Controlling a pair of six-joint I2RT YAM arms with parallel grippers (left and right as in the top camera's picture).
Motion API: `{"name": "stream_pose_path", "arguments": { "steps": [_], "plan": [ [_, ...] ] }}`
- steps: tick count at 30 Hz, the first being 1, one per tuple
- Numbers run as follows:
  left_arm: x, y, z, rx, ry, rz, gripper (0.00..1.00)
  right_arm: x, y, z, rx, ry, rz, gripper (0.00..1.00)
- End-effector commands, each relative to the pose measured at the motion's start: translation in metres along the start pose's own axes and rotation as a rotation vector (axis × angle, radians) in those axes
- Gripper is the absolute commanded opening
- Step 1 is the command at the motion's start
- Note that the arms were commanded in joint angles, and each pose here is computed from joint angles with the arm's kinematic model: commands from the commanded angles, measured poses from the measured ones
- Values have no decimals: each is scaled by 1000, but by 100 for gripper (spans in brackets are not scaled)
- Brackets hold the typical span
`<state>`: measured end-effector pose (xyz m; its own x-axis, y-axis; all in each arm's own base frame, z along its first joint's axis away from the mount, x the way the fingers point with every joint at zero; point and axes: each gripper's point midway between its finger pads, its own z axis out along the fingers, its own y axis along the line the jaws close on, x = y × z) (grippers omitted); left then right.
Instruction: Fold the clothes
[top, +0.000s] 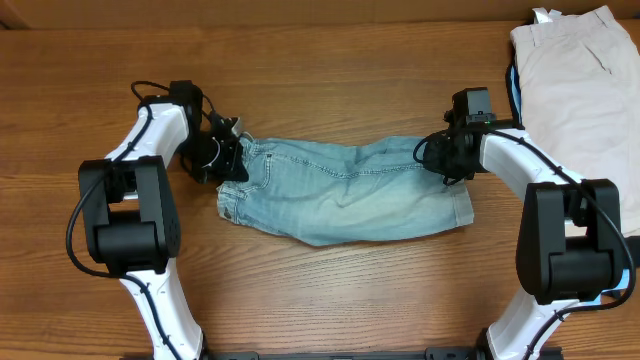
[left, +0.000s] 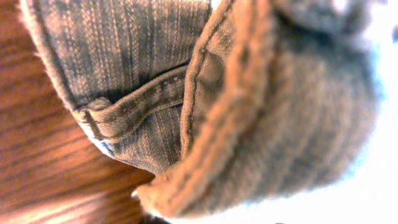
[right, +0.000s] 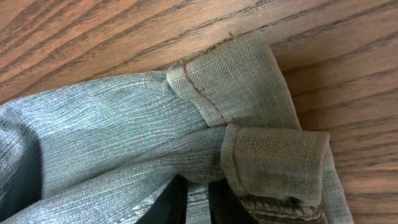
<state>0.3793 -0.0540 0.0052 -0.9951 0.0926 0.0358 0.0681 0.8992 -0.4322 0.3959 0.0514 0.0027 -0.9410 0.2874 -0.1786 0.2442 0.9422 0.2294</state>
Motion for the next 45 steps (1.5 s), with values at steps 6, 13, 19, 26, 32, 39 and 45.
{"name": "stream_pose_path", "arguments": {
  "steps": [6, 13, 19, 26, 32, 39, 45],
  "plan": [
    [-15, 10, -49, -39, 5, -78, 4, 19, 39, -21, -219, 67, -13, 16],
    [-13, 7, -85, -88, 21, -162, 4, 11, 78, -76, -417, -3, -59, 17],
    [-18, -5, -113, -93, -4, -176, 4, 17, 68, -69, -370, 16, -45, 16],
    [-29, -3, -150, -195, -86, -207, 4, 30, 52, -48, -304, 64, -21, 12],
    [-30, -3, -169, -240, -111, -203, 4, 36, 46, -39, -288, 65, -18, 11],
    [-32, -16, -176, -244, -127, -170, 4, 33, 39, -24, -262, 37, -22, 9],
    [-35, -40, -174, -241, -128, -114, 4, 41, 31, 2, -245, 73, -15, 8]
  ]
}}
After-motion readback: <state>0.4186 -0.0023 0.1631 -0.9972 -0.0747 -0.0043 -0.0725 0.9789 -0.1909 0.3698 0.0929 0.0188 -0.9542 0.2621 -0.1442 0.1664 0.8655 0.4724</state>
